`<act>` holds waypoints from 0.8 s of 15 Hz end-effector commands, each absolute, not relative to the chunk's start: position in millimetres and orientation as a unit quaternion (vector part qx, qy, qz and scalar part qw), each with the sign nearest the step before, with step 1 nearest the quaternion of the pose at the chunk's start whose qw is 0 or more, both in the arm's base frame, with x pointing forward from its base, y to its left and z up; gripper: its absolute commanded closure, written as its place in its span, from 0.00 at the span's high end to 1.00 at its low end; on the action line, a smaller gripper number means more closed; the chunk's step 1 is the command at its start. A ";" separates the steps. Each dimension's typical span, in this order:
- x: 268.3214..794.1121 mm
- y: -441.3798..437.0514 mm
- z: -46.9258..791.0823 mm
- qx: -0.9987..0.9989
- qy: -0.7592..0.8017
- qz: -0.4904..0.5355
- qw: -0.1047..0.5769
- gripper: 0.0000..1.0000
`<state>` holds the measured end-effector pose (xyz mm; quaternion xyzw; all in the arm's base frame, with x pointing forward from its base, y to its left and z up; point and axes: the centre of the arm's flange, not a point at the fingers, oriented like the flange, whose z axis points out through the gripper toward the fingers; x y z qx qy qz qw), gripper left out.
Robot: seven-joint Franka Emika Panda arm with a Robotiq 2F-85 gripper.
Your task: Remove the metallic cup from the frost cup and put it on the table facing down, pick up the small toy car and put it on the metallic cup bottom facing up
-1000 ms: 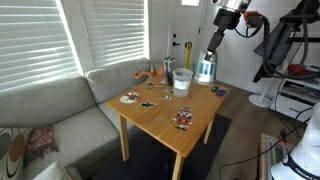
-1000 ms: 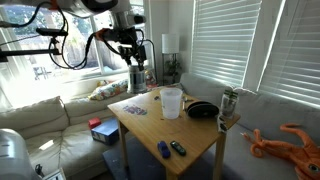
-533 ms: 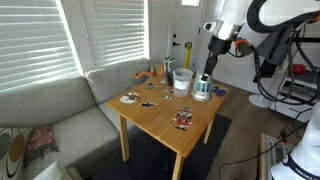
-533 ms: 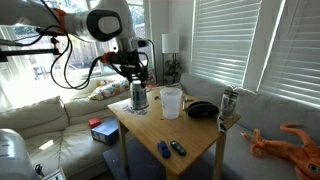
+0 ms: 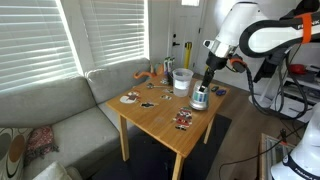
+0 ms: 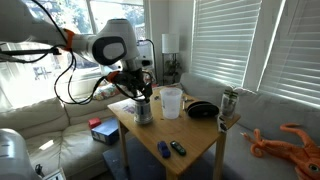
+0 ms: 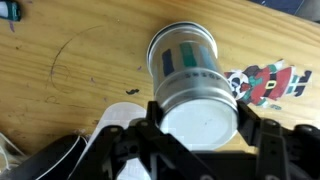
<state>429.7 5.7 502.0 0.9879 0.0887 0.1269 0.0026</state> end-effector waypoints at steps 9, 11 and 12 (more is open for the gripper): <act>415.1 -36.1 553.4 0.986 -0.023 0.163 0.003 1.00; 404.9 -56.4 566.7 0.985 -0.077 0.151 0.033 1.00; 399.4 -68.4 568.9 0.984 -0.097 0.143 0.050 1.00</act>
